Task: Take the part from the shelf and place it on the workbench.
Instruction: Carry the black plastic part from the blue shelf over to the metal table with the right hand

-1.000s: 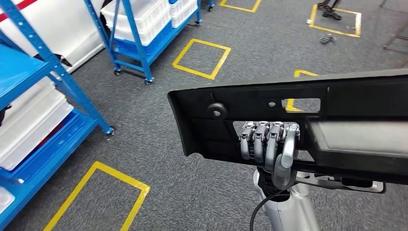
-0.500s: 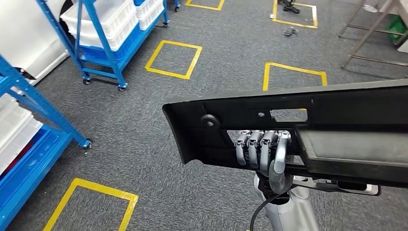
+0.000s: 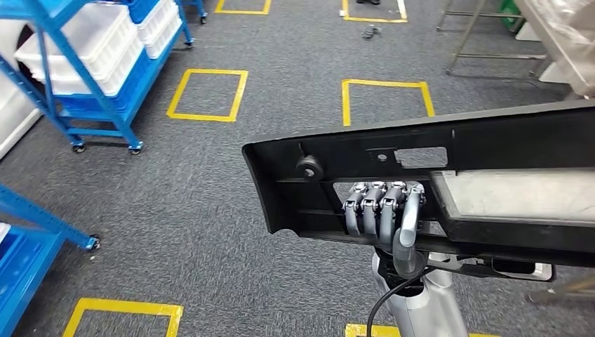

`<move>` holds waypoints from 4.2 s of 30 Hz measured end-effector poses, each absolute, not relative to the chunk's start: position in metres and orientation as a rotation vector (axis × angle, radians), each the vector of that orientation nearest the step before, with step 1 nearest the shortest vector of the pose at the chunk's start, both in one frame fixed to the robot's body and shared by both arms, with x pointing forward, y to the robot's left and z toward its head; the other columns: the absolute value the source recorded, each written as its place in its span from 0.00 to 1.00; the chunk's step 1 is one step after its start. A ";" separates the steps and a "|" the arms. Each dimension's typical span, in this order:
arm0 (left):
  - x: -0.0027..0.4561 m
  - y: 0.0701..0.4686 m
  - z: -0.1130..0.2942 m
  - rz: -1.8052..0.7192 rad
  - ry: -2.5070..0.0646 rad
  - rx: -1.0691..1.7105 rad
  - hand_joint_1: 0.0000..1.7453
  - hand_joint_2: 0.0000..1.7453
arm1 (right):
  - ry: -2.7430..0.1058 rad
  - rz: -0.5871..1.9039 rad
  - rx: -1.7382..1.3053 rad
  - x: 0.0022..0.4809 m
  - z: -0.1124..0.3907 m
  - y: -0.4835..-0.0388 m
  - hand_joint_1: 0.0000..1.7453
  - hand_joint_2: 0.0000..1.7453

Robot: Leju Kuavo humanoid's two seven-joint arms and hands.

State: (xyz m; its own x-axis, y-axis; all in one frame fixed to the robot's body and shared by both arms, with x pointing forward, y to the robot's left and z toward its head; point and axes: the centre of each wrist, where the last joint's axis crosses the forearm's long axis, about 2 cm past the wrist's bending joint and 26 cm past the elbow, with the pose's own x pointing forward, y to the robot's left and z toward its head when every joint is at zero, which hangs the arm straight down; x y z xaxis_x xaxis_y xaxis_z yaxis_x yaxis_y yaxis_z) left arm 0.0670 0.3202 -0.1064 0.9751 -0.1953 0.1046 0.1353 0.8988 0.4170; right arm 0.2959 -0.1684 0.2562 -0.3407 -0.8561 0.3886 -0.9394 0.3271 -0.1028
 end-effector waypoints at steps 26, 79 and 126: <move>0.068 0.315 -0.106 -0.148 -0.147 0.454 0.00 1.00 | -2.320 0.431 1.603 0.296 0.252 -0.173 1.00 1.00; 0.077 0.304 -0.105 -0.035 -0.201 0.349 0.00 1.00 | -2.324 0.466 1.579 0.307 0.262 -0.170 1.00 1.00; 0.081 0.310 -0.105 -0.010 -0.201 0.360 0.00 1.00 | -2.334 0.492 1.585 0.308 0.270 -0.168 1.00 1.00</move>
State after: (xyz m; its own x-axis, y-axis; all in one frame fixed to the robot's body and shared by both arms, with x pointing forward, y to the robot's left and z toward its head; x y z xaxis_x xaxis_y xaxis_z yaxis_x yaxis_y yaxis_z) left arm 0.0807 0.3103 -0.1047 0.9801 -0.0449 0.1933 -0.0264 0.9360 0.3511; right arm 0.3075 -0.1681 0.2701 -0.3606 -0.8377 0.4102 -0.9320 0.3411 -0.1227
